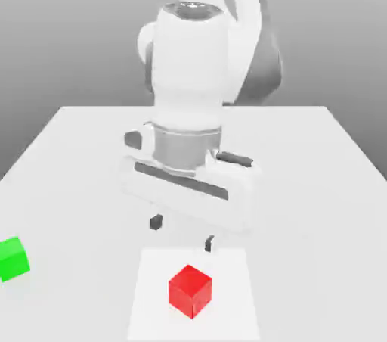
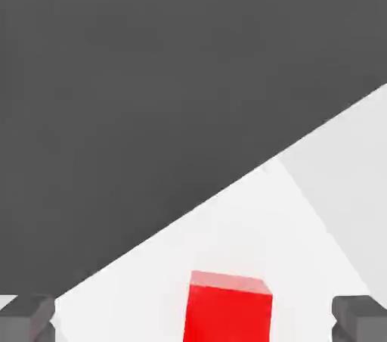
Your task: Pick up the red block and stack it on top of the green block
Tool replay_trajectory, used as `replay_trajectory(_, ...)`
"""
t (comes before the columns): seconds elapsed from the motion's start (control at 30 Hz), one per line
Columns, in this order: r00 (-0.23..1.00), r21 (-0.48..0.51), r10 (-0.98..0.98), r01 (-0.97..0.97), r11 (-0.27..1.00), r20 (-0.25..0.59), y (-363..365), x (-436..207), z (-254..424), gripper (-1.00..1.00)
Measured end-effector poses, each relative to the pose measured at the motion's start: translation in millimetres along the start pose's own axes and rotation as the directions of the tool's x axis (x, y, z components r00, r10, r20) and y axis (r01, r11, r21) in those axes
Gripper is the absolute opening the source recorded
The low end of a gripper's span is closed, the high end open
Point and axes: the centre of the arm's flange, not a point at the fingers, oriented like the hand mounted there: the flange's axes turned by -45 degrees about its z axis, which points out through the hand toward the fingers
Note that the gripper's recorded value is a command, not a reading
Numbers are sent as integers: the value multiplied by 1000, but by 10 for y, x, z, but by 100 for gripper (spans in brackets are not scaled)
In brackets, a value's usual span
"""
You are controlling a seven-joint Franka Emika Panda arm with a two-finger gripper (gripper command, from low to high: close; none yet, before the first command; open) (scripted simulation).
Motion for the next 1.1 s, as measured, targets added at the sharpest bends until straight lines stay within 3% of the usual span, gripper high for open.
replay_trajectory(0.2,998,-13,39,-39,999,44,48,-120,760,0)
replay_trajectory(0.23,998,-14,39,-38,999,45,54,-131,856,-100)
replay_trajectory(0.47,998,-13,39,-38,999,43,53,-132,869,-100)
replay_trajectory(0.67,998,-15,50,-50,999,43,127,-28,311,-100)
replay_trajectory(0.9,973,-25,228,-227,974,41,1604,910,100,-100)
replay_trajectory(1.1,930,-28,367,-366,930,37,3130,1230,34,-100)
